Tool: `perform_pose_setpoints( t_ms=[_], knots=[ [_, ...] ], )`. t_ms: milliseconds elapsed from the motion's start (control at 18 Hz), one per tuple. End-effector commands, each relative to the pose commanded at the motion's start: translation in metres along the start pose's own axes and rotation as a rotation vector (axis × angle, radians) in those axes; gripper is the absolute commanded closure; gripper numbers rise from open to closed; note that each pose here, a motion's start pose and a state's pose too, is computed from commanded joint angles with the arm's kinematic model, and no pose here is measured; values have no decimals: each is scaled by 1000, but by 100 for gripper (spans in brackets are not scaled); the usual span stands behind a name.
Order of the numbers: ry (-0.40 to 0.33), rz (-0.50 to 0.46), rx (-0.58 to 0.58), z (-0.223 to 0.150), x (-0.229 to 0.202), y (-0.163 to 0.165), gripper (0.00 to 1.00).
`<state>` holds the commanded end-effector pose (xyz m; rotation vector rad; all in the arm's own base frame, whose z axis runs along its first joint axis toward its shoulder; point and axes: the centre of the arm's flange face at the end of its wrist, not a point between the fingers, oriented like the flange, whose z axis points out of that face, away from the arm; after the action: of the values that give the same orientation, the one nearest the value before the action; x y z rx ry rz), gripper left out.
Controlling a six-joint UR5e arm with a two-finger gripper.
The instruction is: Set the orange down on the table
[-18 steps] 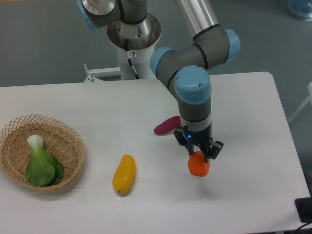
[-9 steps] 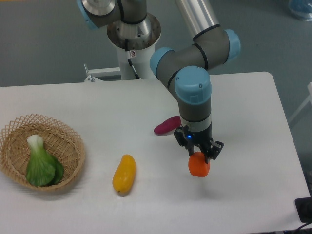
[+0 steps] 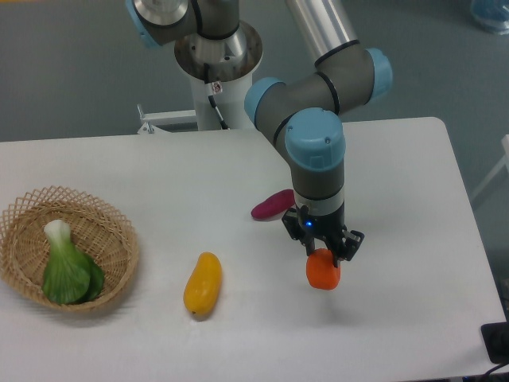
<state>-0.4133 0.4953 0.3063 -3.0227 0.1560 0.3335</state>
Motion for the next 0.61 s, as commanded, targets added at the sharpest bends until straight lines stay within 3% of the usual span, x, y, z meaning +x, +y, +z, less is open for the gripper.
perform_pose_setpoints(
  t_ms=[611],
  knots=[
    [40, 18, -35, 23, 22, 10, 49]
  ],
)
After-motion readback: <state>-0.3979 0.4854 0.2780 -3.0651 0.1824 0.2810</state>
